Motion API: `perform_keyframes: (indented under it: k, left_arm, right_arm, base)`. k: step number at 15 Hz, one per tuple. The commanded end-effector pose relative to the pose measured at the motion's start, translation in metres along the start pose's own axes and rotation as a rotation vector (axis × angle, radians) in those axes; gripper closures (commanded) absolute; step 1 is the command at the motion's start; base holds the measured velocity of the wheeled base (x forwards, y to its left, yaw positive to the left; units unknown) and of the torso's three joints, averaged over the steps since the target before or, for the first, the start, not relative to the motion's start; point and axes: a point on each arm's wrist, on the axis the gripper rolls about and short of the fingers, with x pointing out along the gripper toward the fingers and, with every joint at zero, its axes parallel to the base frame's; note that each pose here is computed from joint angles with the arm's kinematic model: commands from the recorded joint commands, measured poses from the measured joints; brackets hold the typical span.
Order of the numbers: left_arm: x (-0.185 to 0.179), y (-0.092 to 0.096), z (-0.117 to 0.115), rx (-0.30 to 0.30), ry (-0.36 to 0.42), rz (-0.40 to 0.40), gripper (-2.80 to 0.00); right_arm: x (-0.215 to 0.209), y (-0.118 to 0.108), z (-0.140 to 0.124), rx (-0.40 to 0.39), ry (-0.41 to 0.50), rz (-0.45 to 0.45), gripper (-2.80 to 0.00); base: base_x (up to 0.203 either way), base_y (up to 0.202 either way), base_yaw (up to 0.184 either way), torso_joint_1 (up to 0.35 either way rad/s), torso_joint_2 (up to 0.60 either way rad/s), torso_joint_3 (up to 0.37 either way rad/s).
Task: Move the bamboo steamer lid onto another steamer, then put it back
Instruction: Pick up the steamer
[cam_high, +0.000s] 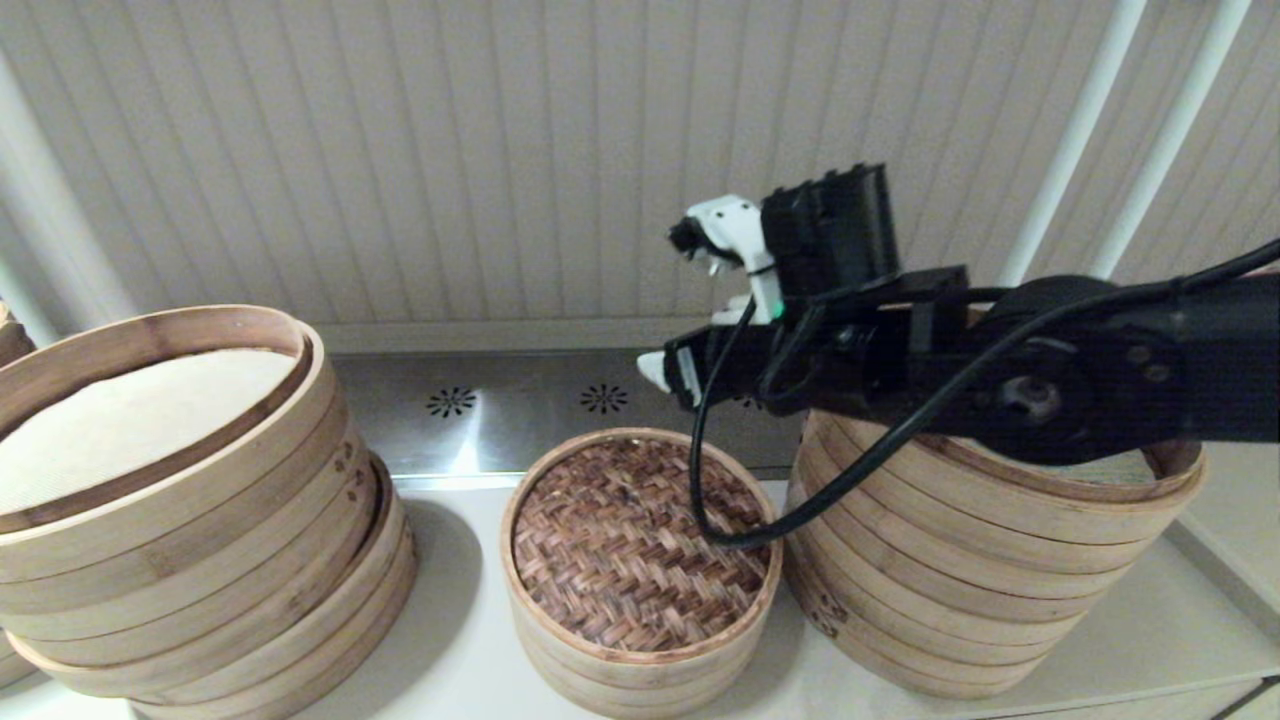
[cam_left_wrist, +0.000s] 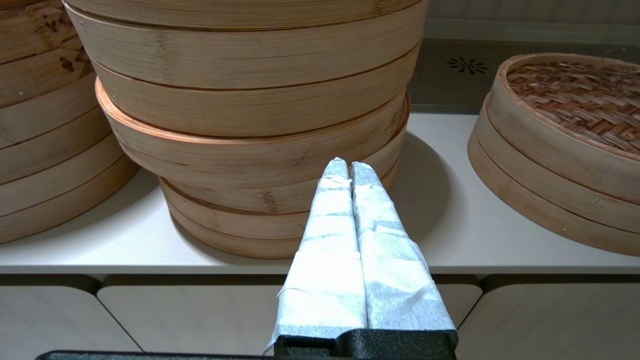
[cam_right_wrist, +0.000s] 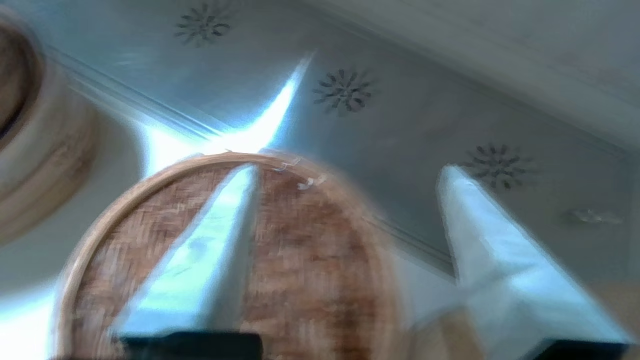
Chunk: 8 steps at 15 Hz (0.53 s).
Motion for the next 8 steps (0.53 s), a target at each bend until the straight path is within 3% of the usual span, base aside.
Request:
perform_keyframes:
  k: [1,5,8]
  left_arm:
    - [0.0,0.0,0.0,0.0,0.001,0.0,0.0]
    - [0.0,0.0,0.0,0.0,0.001,-0.001,0.0]
    - [0.0,0.0,0.0,0.0,0.001,0.0,0.0]
  right_arm:
    - [-0.046,-0.031,0.038,0.02,-0.09,-0.067,0.0]
    - [-0.124,-0.066,0.066,0.052,-0.183,-0.141,0.0]
    - [-0.193,-0.086,0.071,0.071,-0.229,-0.198,0.0]
  base:
    - [0.0,0.0,0.0,0.0,0.0,0.0]
    - [0.0,0.0,0.0,0.0,0.0,0.0]
    - [0.0,0.0,0.0,0.0,0.0,0.0]
